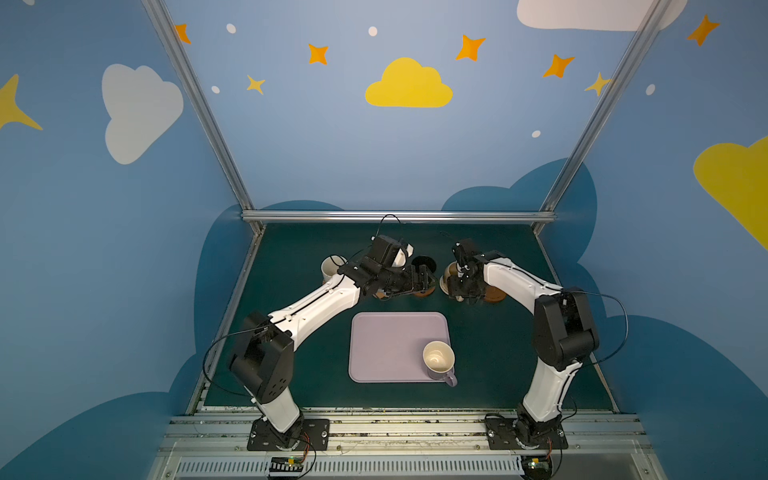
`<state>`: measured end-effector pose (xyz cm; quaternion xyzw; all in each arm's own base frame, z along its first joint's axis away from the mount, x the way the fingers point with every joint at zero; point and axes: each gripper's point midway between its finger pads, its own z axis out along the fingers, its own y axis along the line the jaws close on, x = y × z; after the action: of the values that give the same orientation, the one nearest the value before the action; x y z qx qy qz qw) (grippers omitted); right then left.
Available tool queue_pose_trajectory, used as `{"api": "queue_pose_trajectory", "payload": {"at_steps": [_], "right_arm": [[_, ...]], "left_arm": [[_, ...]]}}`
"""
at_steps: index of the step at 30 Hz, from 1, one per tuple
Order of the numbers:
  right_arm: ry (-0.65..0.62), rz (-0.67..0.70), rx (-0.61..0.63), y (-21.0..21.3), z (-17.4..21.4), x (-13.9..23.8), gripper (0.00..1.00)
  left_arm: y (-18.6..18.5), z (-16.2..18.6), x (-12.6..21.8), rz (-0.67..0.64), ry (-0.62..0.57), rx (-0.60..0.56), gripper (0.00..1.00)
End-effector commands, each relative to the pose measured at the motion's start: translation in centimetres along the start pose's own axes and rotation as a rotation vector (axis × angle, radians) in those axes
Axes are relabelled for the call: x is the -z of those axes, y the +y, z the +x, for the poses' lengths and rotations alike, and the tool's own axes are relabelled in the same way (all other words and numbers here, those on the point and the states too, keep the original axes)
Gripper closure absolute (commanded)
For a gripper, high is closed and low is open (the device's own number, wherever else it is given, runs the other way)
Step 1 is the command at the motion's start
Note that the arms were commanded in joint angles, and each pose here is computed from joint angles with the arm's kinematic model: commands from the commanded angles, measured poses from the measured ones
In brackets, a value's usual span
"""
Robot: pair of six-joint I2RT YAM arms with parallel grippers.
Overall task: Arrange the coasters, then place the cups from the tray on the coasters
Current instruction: 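Lower the beige mug onto the woven multicolour coaster with the right gripper, then open the right gripper and raise it away from the beige mug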
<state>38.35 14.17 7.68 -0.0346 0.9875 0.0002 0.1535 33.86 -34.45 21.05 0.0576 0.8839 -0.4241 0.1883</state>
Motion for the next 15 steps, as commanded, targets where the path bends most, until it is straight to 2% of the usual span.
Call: {"api": "queue_pose_trajectory", "payload": {"at_steps": [1, 6, 15], "right_arm": [[-0.046, -0.009, 0.008, -0.1, -0.2, 2.4, 0.13], [-0.081, -0.004, 0.003, -0.4, -0.5, 4.2, 0.1], [-0.174, -0.017, -0.011, -1.2, -0.2, 8.5, 0.09]], "left_arm": [[-0.8, 0.1, 0.7, 0.023, -0.006, -0.014, 0.0], [-0.9, 0.3, 1.1, 0.026, -0.015, -0.022, 0.0], [-1.6, 0.3, 2.2, 0.04, -0.027, -0.04, 0.0]]}}
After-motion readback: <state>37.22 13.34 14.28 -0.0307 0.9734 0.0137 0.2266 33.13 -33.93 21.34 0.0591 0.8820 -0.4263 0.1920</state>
